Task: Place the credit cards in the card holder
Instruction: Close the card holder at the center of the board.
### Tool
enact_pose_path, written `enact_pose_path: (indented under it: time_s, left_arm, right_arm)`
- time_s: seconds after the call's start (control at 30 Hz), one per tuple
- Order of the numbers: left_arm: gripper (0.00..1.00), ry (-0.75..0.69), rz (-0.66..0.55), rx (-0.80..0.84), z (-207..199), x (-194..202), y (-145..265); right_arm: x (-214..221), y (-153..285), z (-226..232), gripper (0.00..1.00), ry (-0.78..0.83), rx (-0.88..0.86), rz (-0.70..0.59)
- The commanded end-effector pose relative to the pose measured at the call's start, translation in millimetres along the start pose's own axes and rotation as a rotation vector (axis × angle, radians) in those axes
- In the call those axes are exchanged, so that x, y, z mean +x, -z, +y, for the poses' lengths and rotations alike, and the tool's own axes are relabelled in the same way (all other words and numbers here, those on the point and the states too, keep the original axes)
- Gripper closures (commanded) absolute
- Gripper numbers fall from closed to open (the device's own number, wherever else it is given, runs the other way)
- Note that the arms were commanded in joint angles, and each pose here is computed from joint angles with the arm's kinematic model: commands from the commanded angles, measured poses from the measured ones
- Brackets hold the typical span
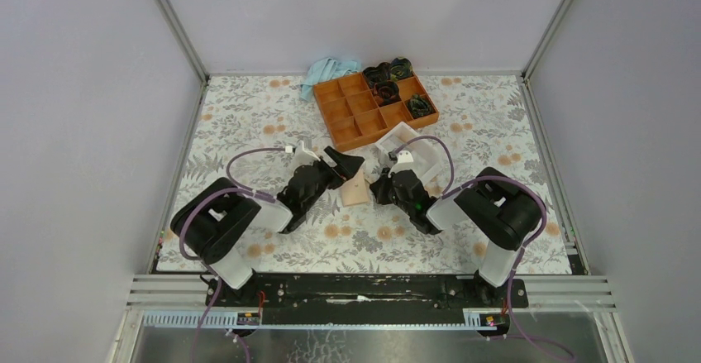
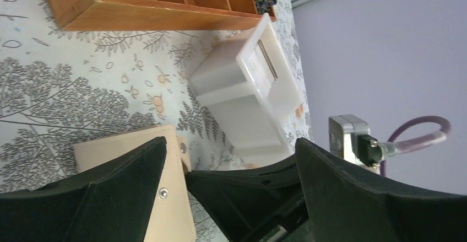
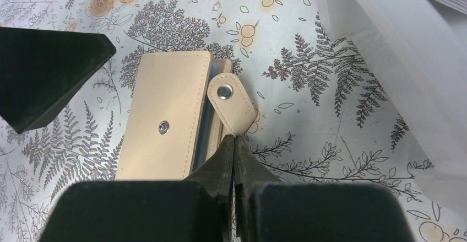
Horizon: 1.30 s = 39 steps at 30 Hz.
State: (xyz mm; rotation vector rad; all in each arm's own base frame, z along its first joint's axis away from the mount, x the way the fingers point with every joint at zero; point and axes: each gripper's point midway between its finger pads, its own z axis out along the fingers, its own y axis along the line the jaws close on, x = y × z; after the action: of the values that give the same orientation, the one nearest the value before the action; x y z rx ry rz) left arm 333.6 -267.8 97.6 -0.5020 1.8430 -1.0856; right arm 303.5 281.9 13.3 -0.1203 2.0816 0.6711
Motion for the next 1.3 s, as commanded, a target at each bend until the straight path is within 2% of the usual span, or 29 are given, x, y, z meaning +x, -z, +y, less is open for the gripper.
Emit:
enact_pose_path:
  time_s: [0.0, 0.37, 0.63, 1.07, 1.17, 1.27]
  left_arm:
    - [0.06, -0.031, 0.002, 0.056, -19, -2, -1]
    - [0.06, 0.012, 0.107, 0.009, 2, 36, -8]
    - [0.06, 0.017, 0.119, -0.048, 14, 46, -13]
    - [0.06, -0.005, 0.107, -0.064, 9, 41, -18]
    - [0.06, -0.002, 0.11, -0.063, 8, 42, -19]
    - [0.06, -0.001, 0.103, -0.064, 7, 40, -19]
  right_arm:
    - [-6, 0, 4, 1.0, -0.01, -0.006, -0.031]
    - [-11, 5, 3, 1.0, -0.024, -0.001, -0.054]
    - [-16, 13, 0, 1.0, -0.031, 0.001, -0.096]
    - [0, 11, 22, 1.0, 0.196, -0.119, 0.068]
    - [4, 10, 25, 0.97, 0.25, -0.132, 0.112]
    - [3, 12, 23, 0.87, 0.28, -0.106, 0.114]
